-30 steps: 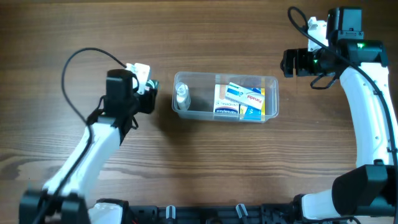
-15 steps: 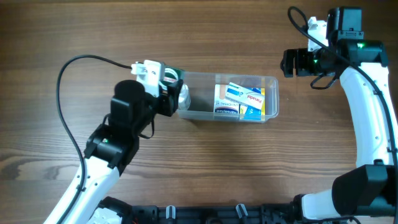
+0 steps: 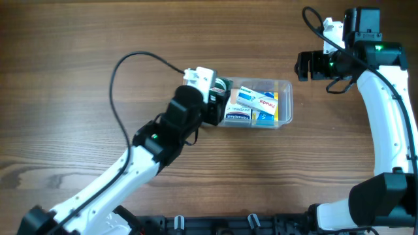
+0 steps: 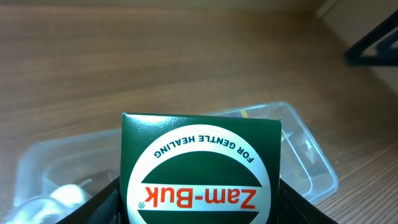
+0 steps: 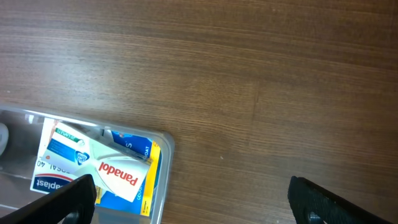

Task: Pack container
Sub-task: 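Carry the Zam-Buk tin right and lower it into the container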

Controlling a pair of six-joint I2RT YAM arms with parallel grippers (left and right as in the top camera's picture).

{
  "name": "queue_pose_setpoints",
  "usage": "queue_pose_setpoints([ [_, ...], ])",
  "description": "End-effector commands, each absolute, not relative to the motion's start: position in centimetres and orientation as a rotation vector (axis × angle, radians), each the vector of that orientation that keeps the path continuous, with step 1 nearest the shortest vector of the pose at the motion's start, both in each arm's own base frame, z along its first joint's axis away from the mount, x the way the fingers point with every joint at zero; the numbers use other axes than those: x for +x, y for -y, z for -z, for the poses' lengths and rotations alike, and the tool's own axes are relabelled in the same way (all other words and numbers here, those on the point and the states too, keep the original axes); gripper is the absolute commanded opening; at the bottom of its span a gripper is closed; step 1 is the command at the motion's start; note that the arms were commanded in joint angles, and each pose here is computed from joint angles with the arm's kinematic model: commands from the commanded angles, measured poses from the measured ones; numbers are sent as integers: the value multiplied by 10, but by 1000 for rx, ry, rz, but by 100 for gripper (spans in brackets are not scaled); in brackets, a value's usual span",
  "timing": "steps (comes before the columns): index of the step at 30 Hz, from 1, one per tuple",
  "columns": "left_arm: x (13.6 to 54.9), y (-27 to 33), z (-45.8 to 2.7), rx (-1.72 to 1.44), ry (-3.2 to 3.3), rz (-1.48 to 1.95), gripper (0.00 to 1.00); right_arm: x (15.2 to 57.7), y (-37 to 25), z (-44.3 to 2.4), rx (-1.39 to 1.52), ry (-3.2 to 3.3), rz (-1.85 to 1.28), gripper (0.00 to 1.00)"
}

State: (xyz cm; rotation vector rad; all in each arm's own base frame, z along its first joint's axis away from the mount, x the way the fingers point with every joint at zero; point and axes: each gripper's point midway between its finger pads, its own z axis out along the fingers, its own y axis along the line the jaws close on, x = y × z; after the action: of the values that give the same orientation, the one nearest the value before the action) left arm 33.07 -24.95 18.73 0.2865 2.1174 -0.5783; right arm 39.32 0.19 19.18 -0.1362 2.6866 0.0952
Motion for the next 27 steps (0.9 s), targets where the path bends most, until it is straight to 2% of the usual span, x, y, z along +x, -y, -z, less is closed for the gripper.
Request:
queue_pose_setpoints([
  [1, 349, 264, -198, 232, -2150, 562, 36, 393, -2, -197, -119, -2671, -90, 100],
  [6, 370, 255, -186, 196, -2282, 354, 36, 393, -2, -197, -119, -2671, -89, 100],
  [27, 365, 253, -111, 183, -2488, 238, 38, 393, -2, -197, -119, -2671, -90, 100],
])
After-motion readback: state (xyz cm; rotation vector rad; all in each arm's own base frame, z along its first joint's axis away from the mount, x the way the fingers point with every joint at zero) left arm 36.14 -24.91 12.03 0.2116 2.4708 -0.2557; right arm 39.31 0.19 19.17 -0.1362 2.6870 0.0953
